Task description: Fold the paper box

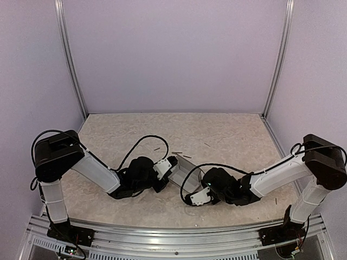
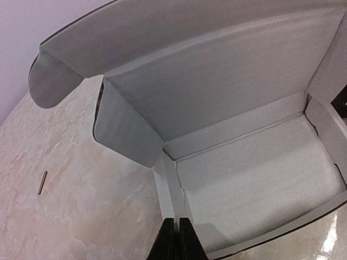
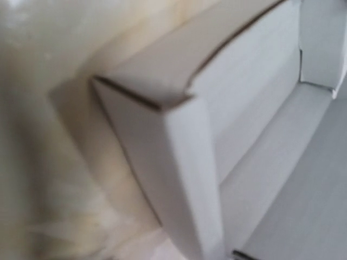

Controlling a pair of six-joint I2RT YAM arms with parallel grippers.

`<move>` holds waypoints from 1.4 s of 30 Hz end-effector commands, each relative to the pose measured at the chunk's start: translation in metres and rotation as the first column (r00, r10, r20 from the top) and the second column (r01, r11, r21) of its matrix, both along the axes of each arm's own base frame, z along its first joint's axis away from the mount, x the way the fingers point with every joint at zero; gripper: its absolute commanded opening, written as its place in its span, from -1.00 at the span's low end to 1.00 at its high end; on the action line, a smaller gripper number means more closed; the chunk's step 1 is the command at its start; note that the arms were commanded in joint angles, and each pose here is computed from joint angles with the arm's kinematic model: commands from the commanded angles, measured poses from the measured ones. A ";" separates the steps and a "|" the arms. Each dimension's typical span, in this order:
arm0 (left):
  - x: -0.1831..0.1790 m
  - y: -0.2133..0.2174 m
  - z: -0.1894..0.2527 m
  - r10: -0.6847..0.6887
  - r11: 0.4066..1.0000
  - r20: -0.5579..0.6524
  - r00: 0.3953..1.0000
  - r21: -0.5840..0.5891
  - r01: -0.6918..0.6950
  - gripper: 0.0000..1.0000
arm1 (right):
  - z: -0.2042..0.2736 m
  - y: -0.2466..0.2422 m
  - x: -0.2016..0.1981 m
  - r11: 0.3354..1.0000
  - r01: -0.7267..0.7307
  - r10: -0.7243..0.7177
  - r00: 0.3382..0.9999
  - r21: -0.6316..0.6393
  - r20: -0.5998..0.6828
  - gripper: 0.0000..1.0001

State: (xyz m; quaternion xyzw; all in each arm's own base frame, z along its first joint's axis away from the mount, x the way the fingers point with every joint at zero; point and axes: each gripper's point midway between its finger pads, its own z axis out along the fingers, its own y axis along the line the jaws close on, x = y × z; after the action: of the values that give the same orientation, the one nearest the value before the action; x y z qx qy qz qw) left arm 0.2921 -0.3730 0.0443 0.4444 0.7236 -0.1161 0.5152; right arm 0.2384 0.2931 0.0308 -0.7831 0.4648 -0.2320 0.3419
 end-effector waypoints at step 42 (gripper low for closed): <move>0.025 0.004 0.061 -0.100 0.995 -0.270 0.958 -0.050 0.090 -0.08 | 0.092 -0.005 0.002 0.953 0.153 -0.022 0.897 0.263 -0.442 -0.07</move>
State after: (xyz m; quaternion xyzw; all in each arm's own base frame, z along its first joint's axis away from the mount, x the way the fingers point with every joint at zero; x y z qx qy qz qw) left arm 0.3224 -0.3556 0.1201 0.4244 0.7583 -0.1787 0.4614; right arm 0.2511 0.2828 0.1366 -0.7262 0.5767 -0.0548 0.3702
